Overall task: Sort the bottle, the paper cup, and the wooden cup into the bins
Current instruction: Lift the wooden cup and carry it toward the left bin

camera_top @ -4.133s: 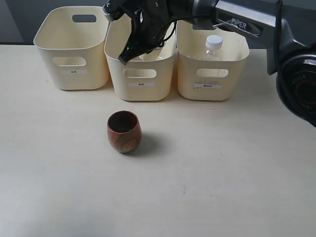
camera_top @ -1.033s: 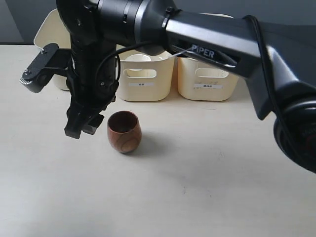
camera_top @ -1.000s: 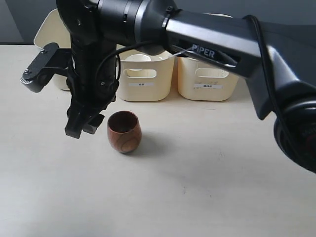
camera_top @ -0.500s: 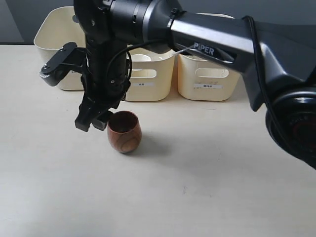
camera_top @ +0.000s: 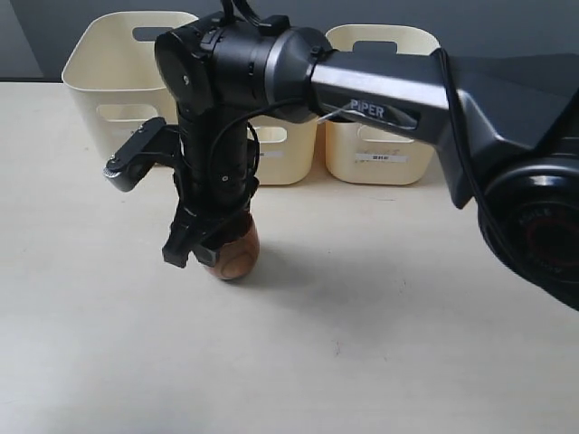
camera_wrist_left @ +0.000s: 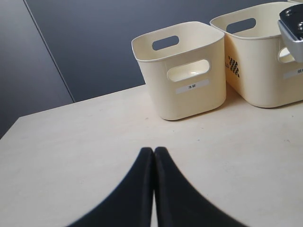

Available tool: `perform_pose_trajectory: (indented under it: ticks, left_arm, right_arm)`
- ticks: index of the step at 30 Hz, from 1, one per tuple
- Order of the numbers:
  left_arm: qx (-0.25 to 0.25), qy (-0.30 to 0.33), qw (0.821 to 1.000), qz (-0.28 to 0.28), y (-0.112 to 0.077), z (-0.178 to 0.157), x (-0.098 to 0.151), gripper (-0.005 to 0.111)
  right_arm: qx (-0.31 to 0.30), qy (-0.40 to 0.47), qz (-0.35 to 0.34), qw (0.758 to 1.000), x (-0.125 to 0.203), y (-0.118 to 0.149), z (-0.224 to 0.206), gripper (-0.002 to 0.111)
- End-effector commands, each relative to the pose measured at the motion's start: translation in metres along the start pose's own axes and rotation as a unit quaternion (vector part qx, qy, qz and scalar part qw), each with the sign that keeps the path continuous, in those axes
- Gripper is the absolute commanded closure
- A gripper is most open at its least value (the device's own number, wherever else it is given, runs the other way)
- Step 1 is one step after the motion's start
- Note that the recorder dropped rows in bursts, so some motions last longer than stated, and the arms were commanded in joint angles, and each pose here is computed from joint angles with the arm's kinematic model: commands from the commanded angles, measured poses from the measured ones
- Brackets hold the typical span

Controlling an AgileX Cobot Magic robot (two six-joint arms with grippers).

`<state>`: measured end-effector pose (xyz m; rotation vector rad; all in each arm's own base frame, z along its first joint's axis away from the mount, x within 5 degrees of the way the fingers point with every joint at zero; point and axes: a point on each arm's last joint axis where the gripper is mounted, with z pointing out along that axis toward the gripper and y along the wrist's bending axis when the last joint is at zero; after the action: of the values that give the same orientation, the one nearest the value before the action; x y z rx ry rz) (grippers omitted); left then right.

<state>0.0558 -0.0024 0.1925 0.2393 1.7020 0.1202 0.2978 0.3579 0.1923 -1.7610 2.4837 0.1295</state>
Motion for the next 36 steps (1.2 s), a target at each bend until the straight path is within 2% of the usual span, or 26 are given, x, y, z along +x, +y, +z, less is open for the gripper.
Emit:
perform_pose_trajectory:
  ticks: [1, 8, 10, 12, 16, 24, 31, 36]
  left_arm:
    - [-0.003, -0.005, 1.000, 0.000, 0.000, 0.000, 0.000, 0.107]
    - [-0.003, -0.005, 1.000, 0.000, 0.000, 0.000, 0.000, 0.107]
    - [-0.003, -0.005, 1.000, 0.000, 0.000, 0.000, 0.000, 0.107]
    - [-0.003, -0.005, 1.000, 0.000, 0.000, 0.000, 0.000, 0.107]
    - [-0.003, -0.005, 1.000, 0.000, 0.000, 0.000, 0.000, 0.107]
    - [-0.003, -0.005, 1.000, 0.000, 0.000, 0.000, 0.000, 0.107]
    - [-0.003, -0.005, 1.000, 0.000, 0.000, 0.000, 0.000, 0.107]
    - [-0.003, -0.005, 1.000, 0.000, 0.000, 0.000, 0.000, 0.107]
  right_arm:
    - [0.001, 0.000, 0.004, 1.000, 0.002, -0.003, 0.000, 0.053]
    - [0.000, 0.004, 0.001, 1.000, 0.002, -0.003, 0.004, 0.053]
    - [-0.002, 0.008, 0.001, 1.000, 0.002, -0.004, 0.008, 0.058]
    - [-0.003, 0.016, -0.005, 1.000, 0.002, -0.004, 0.016, 0.070]
    - [-0.001, 0.015, -0.033, 0.999, 0.002, -0.005, 0.014, 0.109]
    - [0.010, -0.017, -0.055, 0.998, 0.002, -0.001, -0.018, 0.108]
    - [0.035, -0.067, -0.066, 0.995, 0.005, 0.009, -0.070, 0.108]
    - [0.087, -0.180, -0.070, 0.977, -0.002, 0.012, -0.112, 0.108]
